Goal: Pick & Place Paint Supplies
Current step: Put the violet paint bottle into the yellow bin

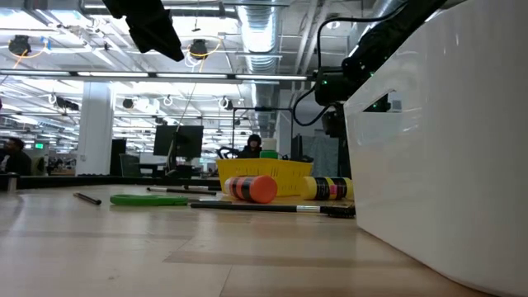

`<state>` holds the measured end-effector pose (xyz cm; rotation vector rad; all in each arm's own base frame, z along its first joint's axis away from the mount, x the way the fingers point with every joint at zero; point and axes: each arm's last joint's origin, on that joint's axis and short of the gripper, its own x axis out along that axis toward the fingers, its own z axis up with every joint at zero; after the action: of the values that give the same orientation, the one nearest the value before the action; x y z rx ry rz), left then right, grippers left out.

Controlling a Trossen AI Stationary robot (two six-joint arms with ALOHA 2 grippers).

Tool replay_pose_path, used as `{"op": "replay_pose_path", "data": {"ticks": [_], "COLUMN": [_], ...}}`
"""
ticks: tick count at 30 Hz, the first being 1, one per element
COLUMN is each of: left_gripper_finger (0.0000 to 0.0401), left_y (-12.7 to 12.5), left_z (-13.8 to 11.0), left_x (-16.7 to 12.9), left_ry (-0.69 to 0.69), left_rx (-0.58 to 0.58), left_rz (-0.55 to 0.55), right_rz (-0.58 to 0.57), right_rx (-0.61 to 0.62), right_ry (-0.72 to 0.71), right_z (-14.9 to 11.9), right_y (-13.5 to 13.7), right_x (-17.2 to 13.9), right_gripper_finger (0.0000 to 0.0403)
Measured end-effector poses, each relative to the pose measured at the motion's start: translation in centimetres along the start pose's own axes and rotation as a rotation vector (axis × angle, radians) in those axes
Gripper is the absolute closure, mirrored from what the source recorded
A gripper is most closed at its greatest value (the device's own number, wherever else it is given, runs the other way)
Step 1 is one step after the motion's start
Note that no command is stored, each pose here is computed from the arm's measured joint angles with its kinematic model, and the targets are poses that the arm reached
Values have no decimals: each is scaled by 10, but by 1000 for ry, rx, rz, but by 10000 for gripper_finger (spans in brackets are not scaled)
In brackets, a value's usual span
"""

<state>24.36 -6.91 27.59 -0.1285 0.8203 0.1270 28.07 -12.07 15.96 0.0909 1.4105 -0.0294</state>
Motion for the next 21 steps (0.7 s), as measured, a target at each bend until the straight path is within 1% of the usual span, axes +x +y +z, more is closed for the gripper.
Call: {"op": "replay_pose_path", "data": {"ticks": [9, 15, 17, 21], "left_gripper_finger": [286, 286, 286, 286], "left_y": [1, 1, 1, 1], "left_z": [1, 1, 1, 1], "left_x": [0, 0, 0, 0], "left_ry": [-3, -7, -6, -7], "left_rx": [-4, -2, 0, -1], "left_rz": [7, 5, 5, 5], "right_rz": [20, 15, 15, 38], "right_rx": [29, 32, 34, 74], "right_ry": [42, 20, 21, 95], "right_z": [-3, -1, 0, -3], "right_y": [4, 3, 3, 2], "right_x": [0, 0, 4, 18], "right_gripper_finger": [171, 171, 171, 171]}}
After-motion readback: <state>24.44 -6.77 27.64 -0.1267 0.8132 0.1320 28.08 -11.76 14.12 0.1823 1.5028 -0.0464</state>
